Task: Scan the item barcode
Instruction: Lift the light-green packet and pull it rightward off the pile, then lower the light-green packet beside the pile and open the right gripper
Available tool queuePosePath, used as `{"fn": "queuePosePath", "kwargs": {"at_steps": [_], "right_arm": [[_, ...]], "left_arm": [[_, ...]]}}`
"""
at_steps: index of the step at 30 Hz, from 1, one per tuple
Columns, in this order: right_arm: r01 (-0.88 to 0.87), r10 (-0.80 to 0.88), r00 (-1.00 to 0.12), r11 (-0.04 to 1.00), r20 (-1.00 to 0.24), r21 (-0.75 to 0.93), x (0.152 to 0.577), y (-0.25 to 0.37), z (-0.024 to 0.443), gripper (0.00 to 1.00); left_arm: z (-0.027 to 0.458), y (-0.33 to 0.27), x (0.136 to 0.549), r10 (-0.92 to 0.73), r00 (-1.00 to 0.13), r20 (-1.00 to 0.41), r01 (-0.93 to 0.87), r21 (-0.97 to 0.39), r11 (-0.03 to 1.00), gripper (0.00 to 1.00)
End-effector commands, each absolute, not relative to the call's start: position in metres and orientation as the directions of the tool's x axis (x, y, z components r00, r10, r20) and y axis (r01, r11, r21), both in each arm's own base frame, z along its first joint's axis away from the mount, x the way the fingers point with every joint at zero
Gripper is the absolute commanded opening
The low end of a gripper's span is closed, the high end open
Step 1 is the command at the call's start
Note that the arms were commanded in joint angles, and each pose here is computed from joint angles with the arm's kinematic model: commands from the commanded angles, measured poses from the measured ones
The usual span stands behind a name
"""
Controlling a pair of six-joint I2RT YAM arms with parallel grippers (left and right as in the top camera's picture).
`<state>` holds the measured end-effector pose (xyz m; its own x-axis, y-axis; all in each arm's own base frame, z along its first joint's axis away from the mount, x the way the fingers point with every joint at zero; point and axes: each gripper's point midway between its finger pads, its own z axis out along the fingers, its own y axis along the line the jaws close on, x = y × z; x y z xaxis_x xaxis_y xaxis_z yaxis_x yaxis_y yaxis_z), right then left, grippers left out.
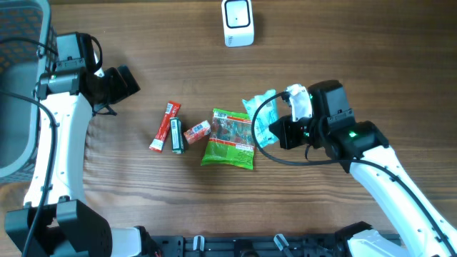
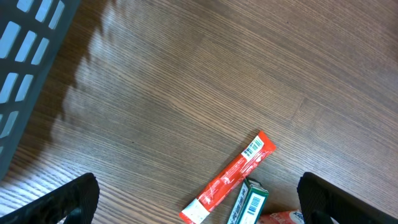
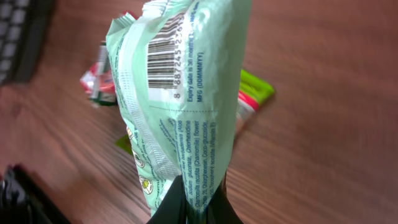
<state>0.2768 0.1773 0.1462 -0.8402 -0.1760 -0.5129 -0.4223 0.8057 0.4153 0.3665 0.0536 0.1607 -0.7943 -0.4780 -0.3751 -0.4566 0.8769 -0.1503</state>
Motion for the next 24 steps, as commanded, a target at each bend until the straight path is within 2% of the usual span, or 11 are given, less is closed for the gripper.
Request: {"fn": "queuePosePath", "kwargs": {"at_steps": [1,8,12,21,24], "right_arm": [[-0.596,-0.339,-0.752,0.716,-0.565,0.364,0.27,0.185,0.148,0.04],[-0.751,-0.598,-0.654,0.585,-0.464,0.305,0.253,0.194,0.089,0.04],[-0.8,-0.686,-0.595,0.558,-0.419,0.223,0.25,0.192,0.072,0.04],[-0.961,-0.844,-0.259,0.274,-0.469,0.036,0.25,0.203,0.073,0.04],[-0.963,-0.835,-0.239,0.269,-0.496,0.01,0.257,0.208,0.076,0.04]], "left_arm": [[0.158,0.055,0.365,-0.487,-0.792,-0.368,-0.468,-0.145,0.872,1.0],[0.158,0.055,0.365,-0.487,-0.792,-0.368,-0.468,-0.145,0.872,1.0],[0.158,0.055,0.365,-0.487,-0.792,-0.368,-0.468,-0.145,0.872,1.0],[0.158,0.055,0.365,-0.487,-0.792,-0.368,-0.468,-0.145,0.872,1.0],[0.158,0.055,0.365,-0.487,-0.792,-0.368,-0.468,-0.145,0.872,1.0]]}}
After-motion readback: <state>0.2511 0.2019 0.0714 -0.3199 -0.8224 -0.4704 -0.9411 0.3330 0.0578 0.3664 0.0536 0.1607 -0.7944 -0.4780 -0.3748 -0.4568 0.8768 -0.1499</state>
